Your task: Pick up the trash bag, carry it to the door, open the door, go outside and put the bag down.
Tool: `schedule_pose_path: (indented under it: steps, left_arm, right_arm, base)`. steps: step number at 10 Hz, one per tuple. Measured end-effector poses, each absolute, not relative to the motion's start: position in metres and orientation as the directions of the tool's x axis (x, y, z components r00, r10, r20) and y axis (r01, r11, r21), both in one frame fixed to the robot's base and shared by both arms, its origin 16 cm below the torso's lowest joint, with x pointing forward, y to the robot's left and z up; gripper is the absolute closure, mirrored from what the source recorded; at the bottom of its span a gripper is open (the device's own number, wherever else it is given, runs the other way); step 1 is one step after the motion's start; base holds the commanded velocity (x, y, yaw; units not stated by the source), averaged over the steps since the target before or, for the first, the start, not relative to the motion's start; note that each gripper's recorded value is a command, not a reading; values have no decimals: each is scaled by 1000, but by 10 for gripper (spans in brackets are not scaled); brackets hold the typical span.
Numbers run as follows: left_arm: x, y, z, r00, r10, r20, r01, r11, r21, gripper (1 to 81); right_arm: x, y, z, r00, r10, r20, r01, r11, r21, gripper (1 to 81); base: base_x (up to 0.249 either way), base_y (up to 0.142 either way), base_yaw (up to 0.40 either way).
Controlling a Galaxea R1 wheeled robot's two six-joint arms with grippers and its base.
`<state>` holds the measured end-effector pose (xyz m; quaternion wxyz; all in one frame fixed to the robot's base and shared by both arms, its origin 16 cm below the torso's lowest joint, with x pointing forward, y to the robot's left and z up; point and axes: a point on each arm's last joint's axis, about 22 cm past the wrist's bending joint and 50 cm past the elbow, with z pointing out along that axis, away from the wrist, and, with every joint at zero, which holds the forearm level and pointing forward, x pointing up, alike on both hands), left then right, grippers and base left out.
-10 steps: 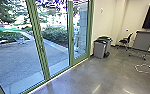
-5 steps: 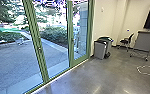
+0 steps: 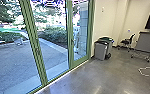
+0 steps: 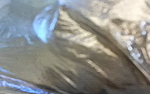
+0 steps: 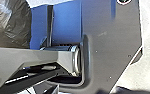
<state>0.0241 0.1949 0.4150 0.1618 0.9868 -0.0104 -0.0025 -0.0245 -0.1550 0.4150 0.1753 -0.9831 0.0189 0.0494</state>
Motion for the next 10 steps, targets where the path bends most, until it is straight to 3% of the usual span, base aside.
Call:
schedule_pose_path:
  steps: [2,10]
  left_arm:
    - [24,195,415,1000,-21,-2,-20,-947,320,811]
    - [24,195,415,1000,-22,-2,-20,-947,319,811]
  right_arm:
    - [-24,-155,415,995,-20,-102,-54,-938,-343,10]
    - [-22,-154,415,995,-19,-100,-53,-938,-343,10]
  base:
    - [169,0,0]
    - [172,-69,0]
